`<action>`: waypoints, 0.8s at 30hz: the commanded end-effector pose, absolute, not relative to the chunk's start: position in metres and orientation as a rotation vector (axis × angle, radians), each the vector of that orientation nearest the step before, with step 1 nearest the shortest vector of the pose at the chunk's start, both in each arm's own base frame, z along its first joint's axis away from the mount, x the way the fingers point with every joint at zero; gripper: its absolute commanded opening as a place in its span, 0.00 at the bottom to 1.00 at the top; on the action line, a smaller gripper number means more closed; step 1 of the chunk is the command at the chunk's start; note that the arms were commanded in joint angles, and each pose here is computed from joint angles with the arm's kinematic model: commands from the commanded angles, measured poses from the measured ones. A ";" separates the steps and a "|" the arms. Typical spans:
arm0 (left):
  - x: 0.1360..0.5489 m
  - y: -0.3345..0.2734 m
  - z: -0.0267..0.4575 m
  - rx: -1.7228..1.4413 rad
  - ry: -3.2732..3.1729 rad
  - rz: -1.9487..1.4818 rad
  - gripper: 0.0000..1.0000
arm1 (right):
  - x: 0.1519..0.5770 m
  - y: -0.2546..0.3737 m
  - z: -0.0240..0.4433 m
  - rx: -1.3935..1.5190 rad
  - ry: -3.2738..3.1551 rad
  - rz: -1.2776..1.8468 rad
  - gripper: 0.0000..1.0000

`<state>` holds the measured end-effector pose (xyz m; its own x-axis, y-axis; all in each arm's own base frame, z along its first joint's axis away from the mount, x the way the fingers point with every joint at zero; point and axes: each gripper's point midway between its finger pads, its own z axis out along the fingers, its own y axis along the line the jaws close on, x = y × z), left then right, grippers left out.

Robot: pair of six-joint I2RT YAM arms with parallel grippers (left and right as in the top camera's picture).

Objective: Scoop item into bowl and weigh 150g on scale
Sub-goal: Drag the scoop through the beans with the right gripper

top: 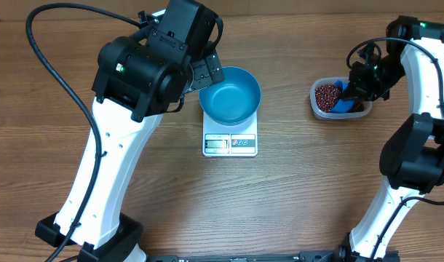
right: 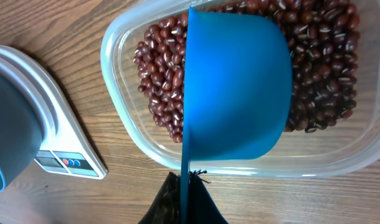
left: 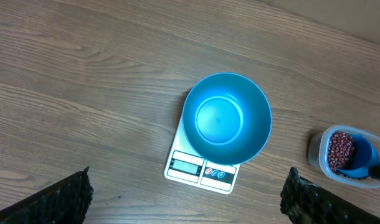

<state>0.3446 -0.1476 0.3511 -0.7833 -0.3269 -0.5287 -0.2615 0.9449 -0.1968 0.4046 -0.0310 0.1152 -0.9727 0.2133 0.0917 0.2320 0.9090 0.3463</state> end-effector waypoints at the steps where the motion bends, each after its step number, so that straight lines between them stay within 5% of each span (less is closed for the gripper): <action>1: 0.348 -0.146 0.349 -0.396 2.515 -0.114 1.00 | 0.402 -0.024 0.116 -0.346 -2.993 -0.623 0.04; 24: 0.348 -0.146 0.349 -0.396 2.515 -0.114 1.00 | 0.400 -0.015 0.121 -0.366 -2.956 -0.703 0.04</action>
<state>0.3445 -0.1477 0.3511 -0.7834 -0.3266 -0.5287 -0.2612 0.9450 -0.1968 0.3998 -0.0208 0.1195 -0.9693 0.2130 0.1230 0.2448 0.8851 0.3958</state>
